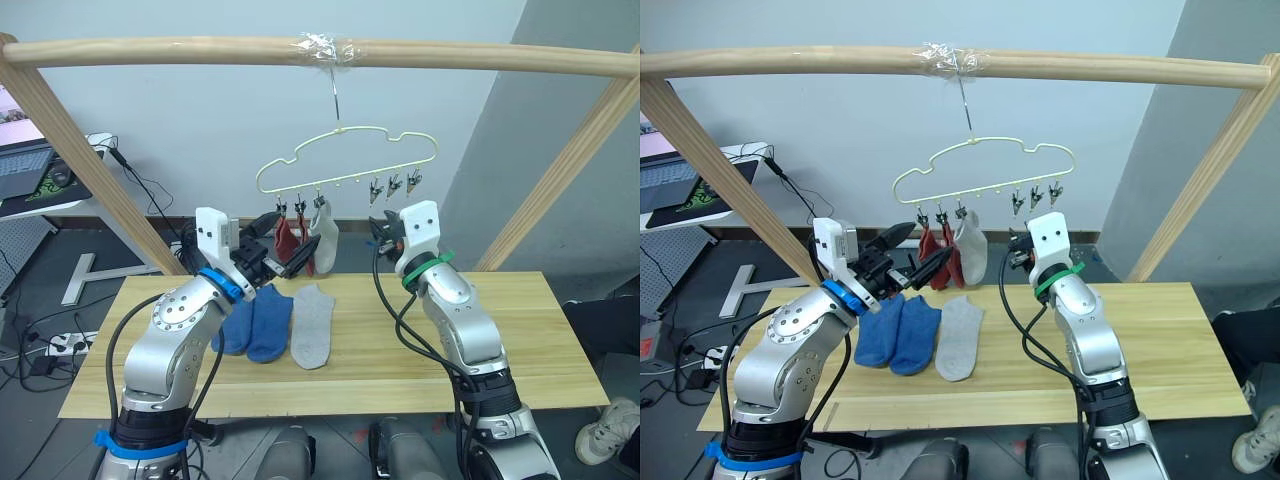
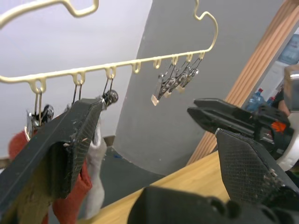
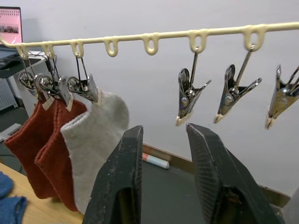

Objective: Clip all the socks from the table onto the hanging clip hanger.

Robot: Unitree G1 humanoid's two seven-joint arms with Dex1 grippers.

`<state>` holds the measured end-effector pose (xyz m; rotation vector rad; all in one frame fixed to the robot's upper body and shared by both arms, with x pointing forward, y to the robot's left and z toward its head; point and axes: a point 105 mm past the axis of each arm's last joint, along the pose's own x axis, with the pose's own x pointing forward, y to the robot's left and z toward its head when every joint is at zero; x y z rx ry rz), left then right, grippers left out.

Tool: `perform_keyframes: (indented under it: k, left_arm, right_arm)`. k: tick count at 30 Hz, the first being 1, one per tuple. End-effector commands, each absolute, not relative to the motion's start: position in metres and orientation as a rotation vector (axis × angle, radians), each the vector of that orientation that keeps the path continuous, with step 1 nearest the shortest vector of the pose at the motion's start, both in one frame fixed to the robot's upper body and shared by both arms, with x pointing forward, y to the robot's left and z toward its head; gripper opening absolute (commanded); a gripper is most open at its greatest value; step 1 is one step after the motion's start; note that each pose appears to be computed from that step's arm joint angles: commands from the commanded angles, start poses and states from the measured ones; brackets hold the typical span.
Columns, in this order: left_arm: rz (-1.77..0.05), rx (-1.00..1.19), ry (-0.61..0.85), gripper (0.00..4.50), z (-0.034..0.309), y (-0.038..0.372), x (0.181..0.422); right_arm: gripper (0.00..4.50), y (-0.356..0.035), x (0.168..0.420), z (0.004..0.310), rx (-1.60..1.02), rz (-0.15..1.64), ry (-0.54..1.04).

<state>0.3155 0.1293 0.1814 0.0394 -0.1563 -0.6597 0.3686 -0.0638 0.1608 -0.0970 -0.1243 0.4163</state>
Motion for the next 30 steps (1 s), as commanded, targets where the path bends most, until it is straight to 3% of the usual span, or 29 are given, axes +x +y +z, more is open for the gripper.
perform_keyframes:
  k: [1, 6, 9, 13, 22, 26, 30]
  left_arm:
    - [-0.664, 0.06, -0.207, 4.5, 0.193, 0.127, 0.314]
    - [-0.655, 0.063, -0.215, 4.5, 0.195, 0.129, 0.315]
    - [-0.654, 0.065, -0.214, 4.5, 0.194, 0.128, 0.315]
    - [-0.652, 0.064, -0.215, 4.5, 0.195, 0.128, 0.316]
    - [-0.652, 0.068, -0.217, 4.5, 0.195, 0.128, 0.318]
    - [-0.648, 0.066, -0.218, 4.5, 0.195, 0.129, 0.318]
    - [-0.643, 0.067, -0.218, 4.5, 0.195, 0.129, 0.318]
  right_arm:
    - [1.49, -0.062, 0.372, 0.177, -0.068, 0.403, -0.17]
    - [1.65, -0.063, 0.38, 0.177, -0.046, 0.378, -0.155]
    - [2.39, -0.063, 0.383, 0.179, -0.031, 0.365, -0.155]
    - [3.88, -0.061, 0.386, 0.18, -0.029, 0.359, -0.154]
    - [3.88, -0.052, 0.391, 0.183, -0.015, 0.378, -0.156]
    - [3.04, -0.053, 0.391, 0.182, -0.016, 0.378, -0.151]
    - [3.04, -0.052, 0.392, 0.181, -0.014, 0.376, -0.145]
